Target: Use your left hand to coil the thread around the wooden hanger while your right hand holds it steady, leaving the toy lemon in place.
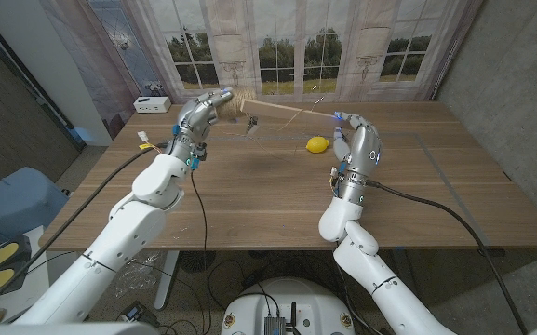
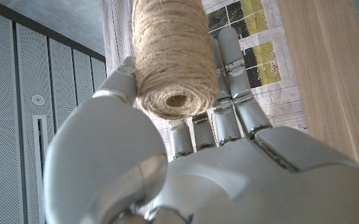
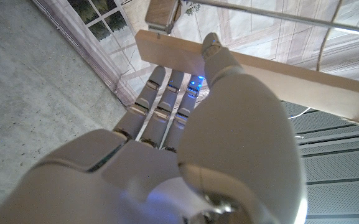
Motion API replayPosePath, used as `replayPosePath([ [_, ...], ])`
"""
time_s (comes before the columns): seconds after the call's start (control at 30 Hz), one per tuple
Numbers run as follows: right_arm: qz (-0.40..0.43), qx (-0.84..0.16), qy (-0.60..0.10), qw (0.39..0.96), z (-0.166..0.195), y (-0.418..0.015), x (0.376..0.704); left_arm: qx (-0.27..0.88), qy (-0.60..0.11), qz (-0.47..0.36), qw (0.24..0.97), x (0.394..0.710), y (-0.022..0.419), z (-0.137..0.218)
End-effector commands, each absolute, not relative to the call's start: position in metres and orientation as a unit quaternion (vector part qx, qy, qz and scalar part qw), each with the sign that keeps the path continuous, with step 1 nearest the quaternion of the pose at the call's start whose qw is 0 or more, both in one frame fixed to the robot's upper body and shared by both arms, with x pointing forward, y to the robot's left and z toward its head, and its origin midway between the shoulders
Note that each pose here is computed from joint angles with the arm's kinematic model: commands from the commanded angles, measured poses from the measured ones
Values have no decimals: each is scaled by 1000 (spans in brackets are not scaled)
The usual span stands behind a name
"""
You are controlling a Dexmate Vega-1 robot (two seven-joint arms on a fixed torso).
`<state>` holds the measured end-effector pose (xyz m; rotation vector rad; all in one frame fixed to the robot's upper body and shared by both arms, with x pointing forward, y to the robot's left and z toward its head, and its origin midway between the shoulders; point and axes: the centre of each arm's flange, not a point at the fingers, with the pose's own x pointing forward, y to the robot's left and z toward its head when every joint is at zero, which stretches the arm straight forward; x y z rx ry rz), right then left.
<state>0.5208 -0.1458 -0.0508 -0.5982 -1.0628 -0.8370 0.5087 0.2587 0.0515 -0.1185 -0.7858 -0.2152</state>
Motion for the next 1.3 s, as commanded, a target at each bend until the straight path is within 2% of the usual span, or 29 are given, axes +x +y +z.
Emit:
replayPosePath([
  [0.03,-371,-331,-483,721,-56,-132,524,-52,-387,-128,912,503,262,81],
  [0.7,-357,-392,-455,716,-62,-120,545,15,-420,-126,898,485,256,125],
  [1.3,-359,-426,-416,719,-61,-112,570,65,-430,-164,885,480,228,153],
])
